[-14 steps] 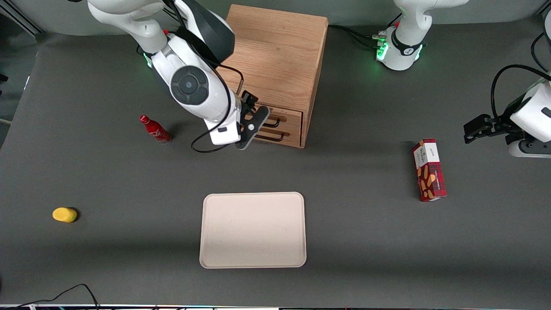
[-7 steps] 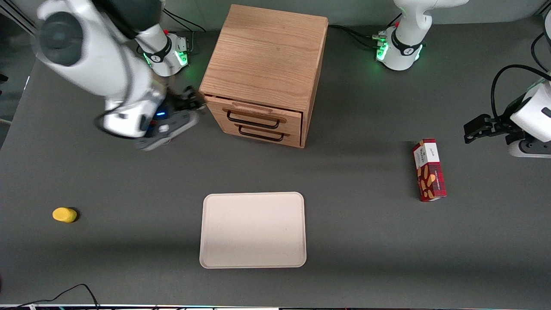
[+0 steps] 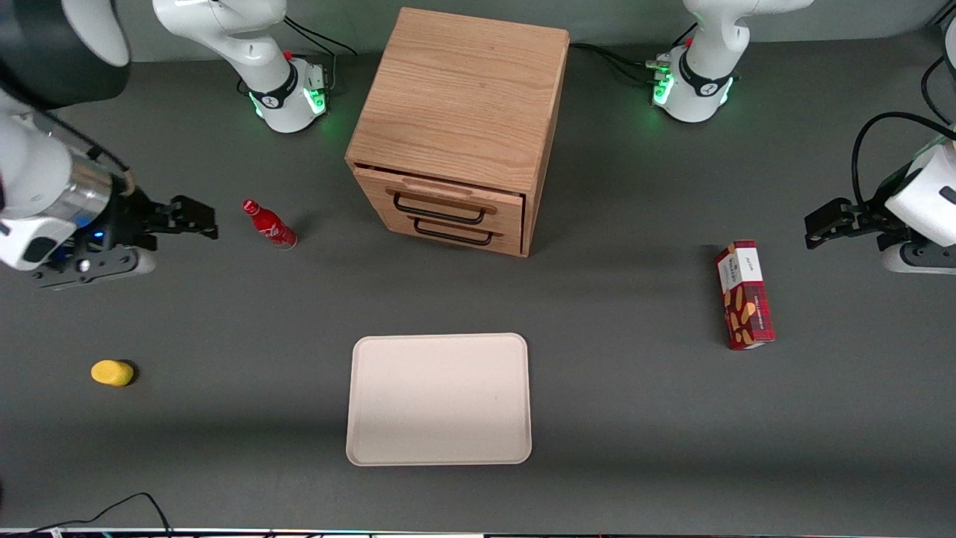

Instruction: Close top drawer

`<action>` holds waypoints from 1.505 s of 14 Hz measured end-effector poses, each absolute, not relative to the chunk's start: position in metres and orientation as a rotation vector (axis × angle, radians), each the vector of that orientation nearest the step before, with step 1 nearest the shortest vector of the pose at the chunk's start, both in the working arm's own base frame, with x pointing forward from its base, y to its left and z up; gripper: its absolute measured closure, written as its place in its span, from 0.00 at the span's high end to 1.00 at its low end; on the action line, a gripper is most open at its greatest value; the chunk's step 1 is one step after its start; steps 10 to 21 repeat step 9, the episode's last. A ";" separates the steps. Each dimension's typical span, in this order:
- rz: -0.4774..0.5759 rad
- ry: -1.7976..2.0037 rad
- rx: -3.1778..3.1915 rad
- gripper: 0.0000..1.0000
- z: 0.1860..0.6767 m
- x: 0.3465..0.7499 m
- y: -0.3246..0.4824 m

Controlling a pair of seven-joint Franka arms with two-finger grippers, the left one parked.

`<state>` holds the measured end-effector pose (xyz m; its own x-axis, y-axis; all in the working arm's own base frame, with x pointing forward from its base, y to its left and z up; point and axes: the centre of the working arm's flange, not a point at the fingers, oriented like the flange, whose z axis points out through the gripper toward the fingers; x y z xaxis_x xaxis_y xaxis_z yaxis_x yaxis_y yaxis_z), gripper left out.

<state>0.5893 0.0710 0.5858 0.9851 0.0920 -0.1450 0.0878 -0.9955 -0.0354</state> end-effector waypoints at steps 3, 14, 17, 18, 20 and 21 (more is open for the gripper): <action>0.263 -0.066 -3.115 1.00 0.577 0.587 0.043; 0.258 -0.053 -3.176 1.00 0.579 0.587 0.032; 0.258 -0.053 -3.176 1.00 0.579 0.587 0.032; 0.258 -0.053 -3.176 1.00 0.579 0.587 0.032; 0.258 -0.053 -3.176 1.00 0.579 0.587 0.032; 0.258 -0.053 -3.176 1.00 0.579 0.587 0.032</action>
